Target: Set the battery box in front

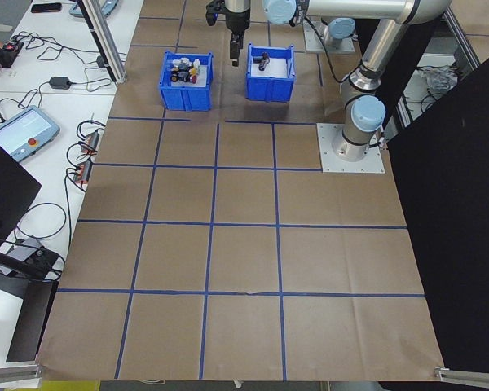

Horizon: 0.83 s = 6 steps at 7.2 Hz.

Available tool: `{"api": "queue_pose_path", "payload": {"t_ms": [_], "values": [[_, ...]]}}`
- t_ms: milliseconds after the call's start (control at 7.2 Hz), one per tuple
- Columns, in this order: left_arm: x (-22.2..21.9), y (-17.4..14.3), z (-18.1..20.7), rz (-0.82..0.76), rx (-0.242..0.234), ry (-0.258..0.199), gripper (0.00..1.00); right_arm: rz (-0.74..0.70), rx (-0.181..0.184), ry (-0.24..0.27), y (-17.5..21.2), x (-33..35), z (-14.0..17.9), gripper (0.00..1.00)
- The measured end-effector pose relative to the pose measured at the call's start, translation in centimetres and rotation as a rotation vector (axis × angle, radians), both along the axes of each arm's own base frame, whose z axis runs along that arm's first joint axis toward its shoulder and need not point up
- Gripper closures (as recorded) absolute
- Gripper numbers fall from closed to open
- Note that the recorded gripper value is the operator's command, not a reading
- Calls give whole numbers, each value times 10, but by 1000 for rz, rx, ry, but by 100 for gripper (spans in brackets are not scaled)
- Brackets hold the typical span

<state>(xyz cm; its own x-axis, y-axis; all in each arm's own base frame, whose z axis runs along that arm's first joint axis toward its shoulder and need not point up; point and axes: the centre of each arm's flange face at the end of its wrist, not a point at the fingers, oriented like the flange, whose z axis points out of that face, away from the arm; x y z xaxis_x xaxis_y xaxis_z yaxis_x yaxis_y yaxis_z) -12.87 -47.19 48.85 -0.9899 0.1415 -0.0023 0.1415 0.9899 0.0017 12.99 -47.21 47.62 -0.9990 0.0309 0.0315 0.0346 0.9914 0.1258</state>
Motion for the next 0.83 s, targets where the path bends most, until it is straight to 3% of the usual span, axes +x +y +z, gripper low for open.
{"api": "queue_pose_path", "payload": {"t_ms": [833], "values": [[0,-5,-4,-1,3,-1,0,25,-20,-5,-8,1,1,0]]}}
